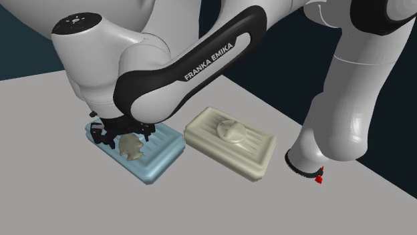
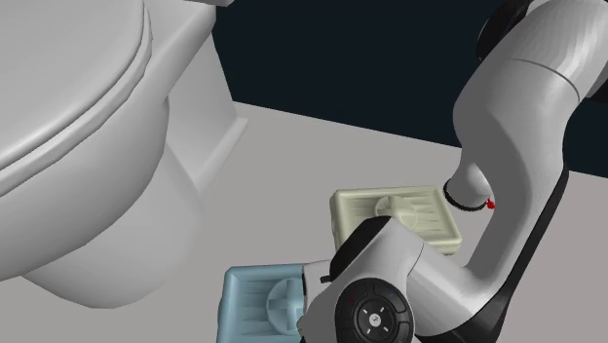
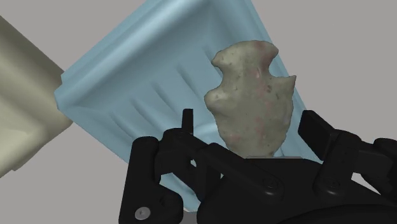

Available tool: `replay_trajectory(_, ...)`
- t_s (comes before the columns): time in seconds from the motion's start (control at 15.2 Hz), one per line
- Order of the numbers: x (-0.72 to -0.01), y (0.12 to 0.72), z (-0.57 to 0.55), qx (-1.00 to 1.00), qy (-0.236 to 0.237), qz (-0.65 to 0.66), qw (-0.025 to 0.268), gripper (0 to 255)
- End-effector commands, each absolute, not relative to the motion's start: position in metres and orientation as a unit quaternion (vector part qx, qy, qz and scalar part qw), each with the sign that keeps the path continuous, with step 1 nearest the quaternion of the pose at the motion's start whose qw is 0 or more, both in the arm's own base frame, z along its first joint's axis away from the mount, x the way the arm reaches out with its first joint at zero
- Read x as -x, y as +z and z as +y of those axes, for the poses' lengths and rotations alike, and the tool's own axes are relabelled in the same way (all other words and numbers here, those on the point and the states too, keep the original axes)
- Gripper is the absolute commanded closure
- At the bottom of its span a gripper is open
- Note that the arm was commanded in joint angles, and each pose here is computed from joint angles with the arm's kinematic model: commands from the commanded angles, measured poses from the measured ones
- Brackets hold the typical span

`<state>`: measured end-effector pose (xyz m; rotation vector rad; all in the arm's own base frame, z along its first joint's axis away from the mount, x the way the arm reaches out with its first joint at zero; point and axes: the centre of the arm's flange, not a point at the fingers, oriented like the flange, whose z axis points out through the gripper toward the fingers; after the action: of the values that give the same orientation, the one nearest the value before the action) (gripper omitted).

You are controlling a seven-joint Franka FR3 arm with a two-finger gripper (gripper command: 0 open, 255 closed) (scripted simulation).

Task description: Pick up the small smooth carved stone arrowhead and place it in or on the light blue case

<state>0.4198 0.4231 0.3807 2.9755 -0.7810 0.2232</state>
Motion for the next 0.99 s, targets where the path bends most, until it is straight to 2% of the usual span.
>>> replay_trajectory(0.0,-0.4197,0.3802,0.4232,-0.964,0.072,-0.253,0.029,0)
replay_trajectory(0.2,-0.4197,0.3803,0.4232,-0.964,0.072,-0.253,0.029,0)
replay_trajectory(0.26,-0.4197,0.3803,0.4232,-0.964,0.072,-0.253,0.029,255)
replay_trajectory(0.92,-0.4196,0.3855,0.4232,-0.964,0.072,-0.253,0.029,255)
